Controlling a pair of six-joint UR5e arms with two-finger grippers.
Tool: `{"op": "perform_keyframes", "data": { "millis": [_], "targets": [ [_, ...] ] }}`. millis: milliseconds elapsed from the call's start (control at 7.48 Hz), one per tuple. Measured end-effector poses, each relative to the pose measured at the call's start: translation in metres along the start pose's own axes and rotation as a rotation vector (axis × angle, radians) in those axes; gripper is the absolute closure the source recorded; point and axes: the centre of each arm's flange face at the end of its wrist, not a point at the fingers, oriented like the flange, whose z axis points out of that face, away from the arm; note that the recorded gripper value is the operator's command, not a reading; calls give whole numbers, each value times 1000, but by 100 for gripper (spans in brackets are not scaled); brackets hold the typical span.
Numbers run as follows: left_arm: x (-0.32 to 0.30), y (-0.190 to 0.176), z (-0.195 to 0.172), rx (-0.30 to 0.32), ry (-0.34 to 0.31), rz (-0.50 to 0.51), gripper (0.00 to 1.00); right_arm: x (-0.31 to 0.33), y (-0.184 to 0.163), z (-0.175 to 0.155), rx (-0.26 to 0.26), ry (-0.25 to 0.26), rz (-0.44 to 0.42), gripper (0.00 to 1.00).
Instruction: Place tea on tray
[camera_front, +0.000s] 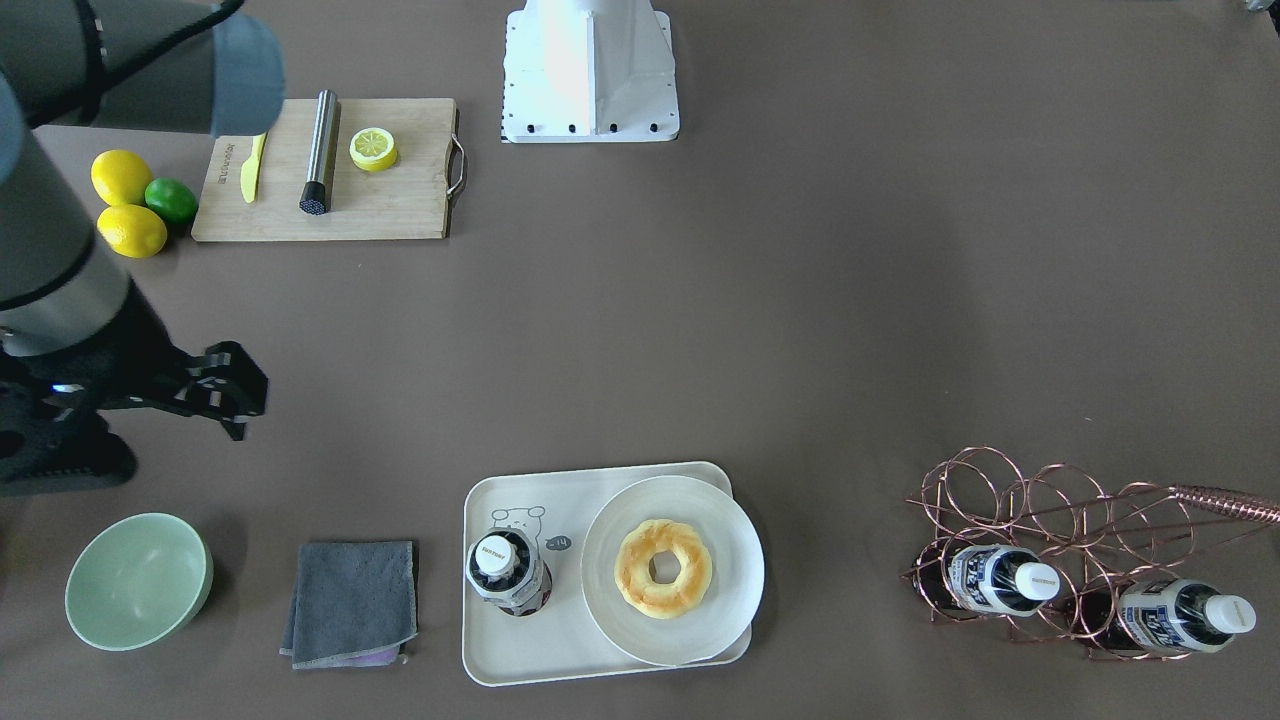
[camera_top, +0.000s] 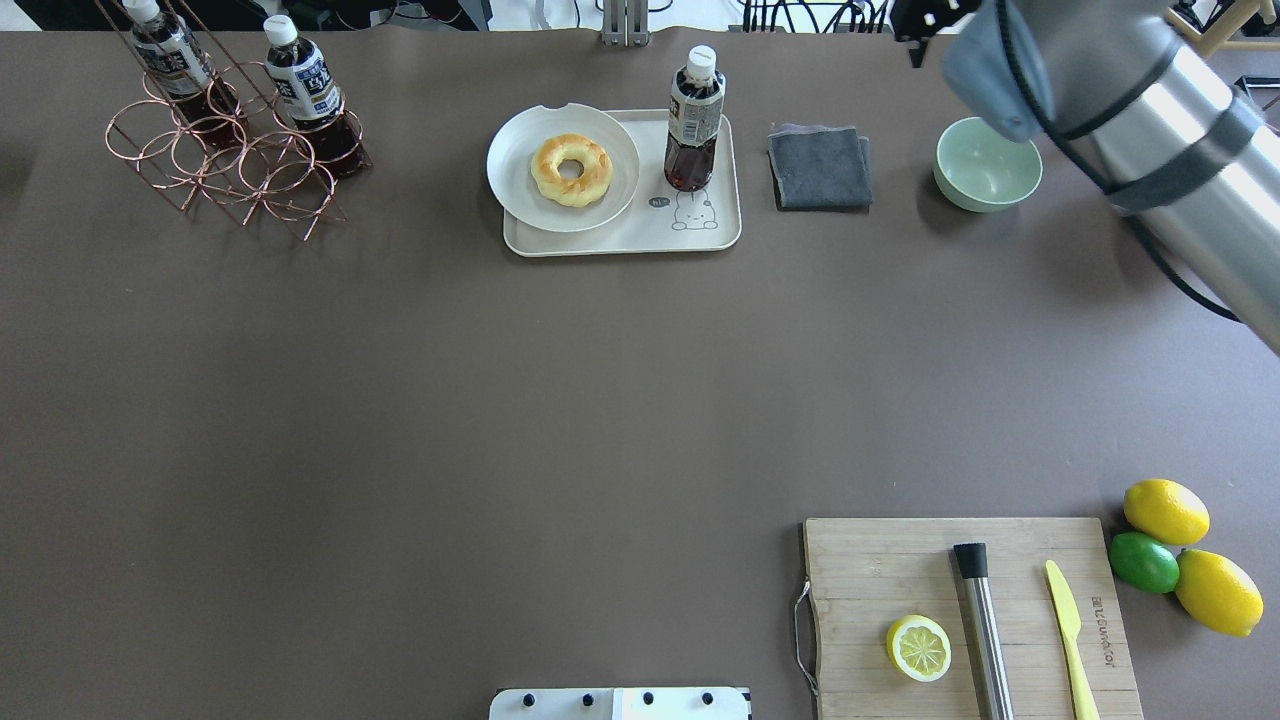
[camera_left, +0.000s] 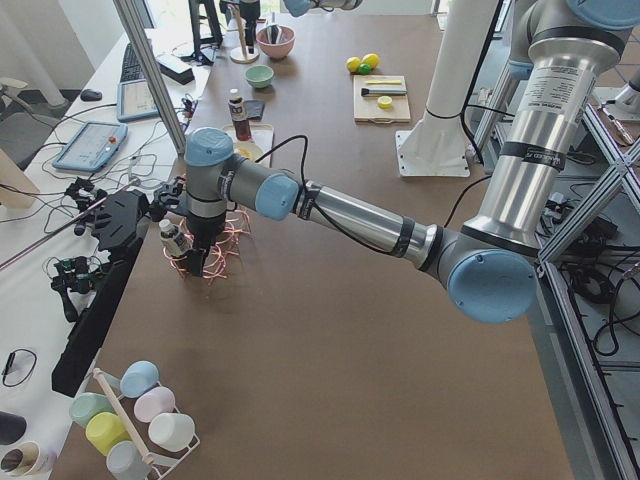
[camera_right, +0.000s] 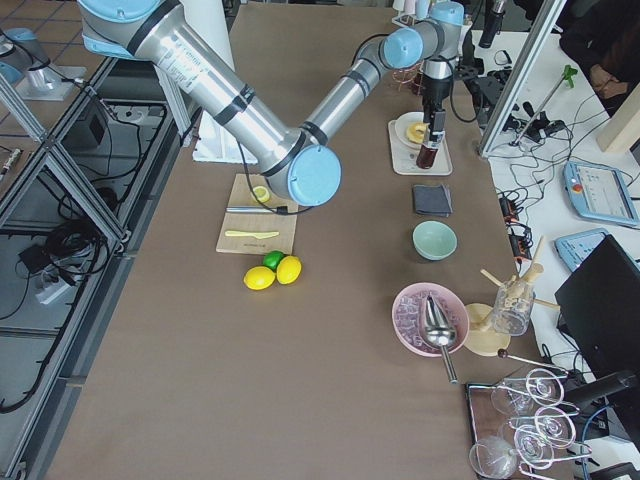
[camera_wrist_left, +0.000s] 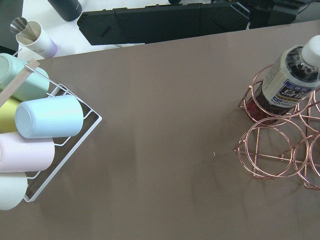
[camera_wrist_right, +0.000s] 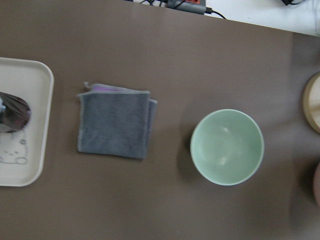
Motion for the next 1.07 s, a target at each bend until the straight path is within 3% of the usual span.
{"op": "perform_keyframes", "data": {
  "millis": [267, 534, 668, 1069],
  "targets": [
    [0, 1, 0, -1, 0, 1, 2, 139, 47, 38, -58, 67, -99, 0],
    [-2, 4, 1, -5, 0, 1, 2, 270, 105, 80, -160, 93, -175, 0],
    [-2, 5, 2, -7, 0, 1, 2, 323, 128, 84, -186, 88, -184, 0],
    [-11, 19, 10, -38, 37, -16, 2, 444, 192, 86, -204, -25, -99, 0]
  ]
}}
